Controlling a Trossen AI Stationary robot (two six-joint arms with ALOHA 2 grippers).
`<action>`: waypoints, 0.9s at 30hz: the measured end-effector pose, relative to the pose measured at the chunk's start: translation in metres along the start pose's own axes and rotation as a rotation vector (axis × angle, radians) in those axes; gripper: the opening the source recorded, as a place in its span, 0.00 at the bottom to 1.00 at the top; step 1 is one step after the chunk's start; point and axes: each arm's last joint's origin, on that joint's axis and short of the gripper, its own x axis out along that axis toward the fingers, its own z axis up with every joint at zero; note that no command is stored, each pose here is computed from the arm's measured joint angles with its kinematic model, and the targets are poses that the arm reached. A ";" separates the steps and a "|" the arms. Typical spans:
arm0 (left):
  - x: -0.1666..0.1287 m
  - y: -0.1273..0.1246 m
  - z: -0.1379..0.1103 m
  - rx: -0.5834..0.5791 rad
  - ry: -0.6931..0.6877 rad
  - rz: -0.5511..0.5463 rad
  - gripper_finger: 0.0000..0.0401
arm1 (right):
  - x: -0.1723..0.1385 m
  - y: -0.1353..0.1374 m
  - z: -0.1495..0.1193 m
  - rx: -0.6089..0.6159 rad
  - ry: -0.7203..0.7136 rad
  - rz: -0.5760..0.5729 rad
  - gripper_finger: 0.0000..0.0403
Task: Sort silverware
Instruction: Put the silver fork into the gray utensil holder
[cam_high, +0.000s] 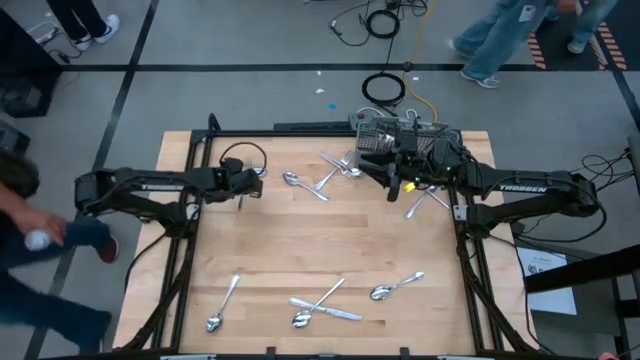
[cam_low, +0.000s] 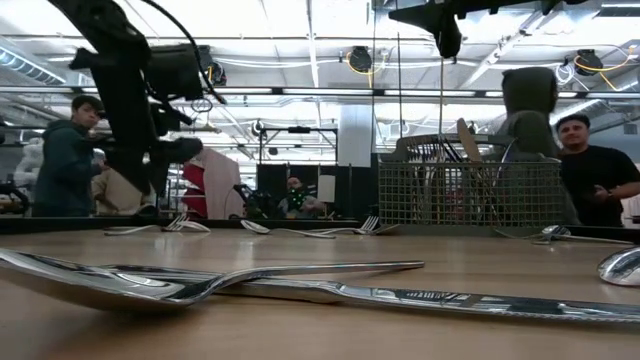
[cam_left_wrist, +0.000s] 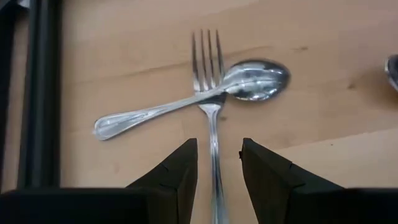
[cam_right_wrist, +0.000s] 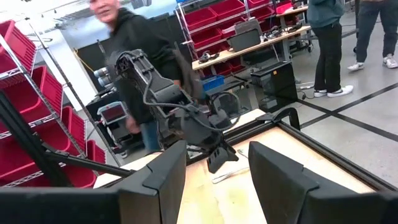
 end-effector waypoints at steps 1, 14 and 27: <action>0.003 -0.003 0.001 0.004 0.006 -0.011 0.33 | 0.000 0.000 0.000 0.001 0.001 0.000 0.41; 0.030 -0.008 -0.008 0.011 0.080 0.042 0.33 | 0.000 0.000 -0.001 0.002 0.008 -0.004 0.41; 0.048 0.001 -0.021 -0.079 0.097 -0.047 0.33 | 0.000 -0.001 -0.002 -0.016 0.023 -0.010 0.41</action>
